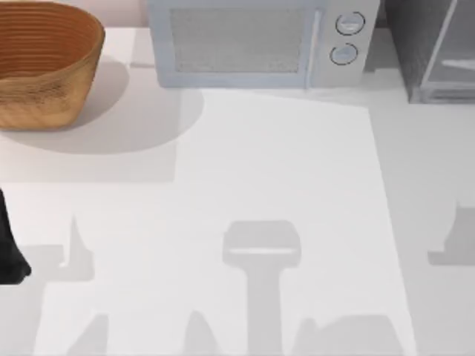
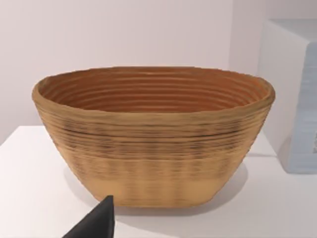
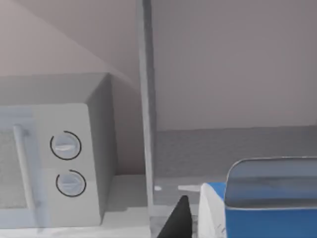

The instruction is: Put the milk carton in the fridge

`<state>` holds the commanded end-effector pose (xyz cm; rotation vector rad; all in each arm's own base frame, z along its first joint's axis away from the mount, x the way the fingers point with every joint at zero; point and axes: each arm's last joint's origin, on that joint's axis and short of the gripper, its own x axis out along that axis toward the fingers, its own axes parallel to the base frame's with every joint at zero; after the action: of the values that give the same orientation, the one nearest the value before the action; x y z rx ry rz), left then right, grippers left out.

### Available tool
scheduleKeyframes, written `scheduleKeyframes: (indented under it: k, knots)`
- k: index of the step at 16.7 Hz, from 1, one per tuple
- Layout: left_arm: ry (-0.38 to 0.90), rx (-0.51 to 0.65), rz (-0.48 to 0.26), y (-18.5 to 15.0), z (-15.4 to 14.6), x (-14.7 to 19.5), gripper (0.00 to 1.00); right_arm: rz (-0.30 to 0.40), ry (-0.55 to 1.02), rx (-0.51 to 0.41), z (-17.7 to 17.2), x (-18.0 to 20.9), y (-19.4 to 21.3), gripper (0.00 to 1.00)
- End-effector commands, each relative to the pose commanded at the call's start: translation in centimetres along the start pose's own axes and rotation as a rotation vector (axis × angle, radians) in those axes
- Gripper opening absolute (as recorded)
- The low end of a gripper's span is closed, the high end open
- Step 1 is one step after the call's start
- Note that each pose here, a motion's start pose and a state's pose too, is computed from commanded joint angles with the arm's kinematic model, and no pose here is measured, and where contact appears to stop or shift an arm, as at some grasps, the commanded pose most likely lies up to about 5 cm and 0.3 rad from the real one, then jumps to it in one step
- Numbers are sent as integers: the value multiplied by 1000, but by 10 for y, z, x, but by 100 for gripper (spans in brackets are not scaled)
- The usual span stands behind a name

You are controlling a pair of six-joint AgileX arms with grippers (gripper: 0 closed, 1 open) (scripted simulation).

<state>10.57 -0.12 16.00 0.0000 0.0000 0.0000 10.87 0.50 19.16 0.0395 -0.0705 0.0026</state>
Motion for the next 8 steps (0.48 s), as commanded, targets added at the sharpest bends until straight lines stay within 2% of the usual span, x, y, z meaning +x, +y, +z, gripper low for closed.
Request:
scheduleKeyframes:
  k: [3, 8]
  knots:
    - [0, 0, 0, 0, 0, 0, 100, -2, 60, -32, -27, -5, -6, 0]
    - [0, 0, 0, 0, 0, 0, 100, -3, 71, -39, -31, -5, -7, 0]
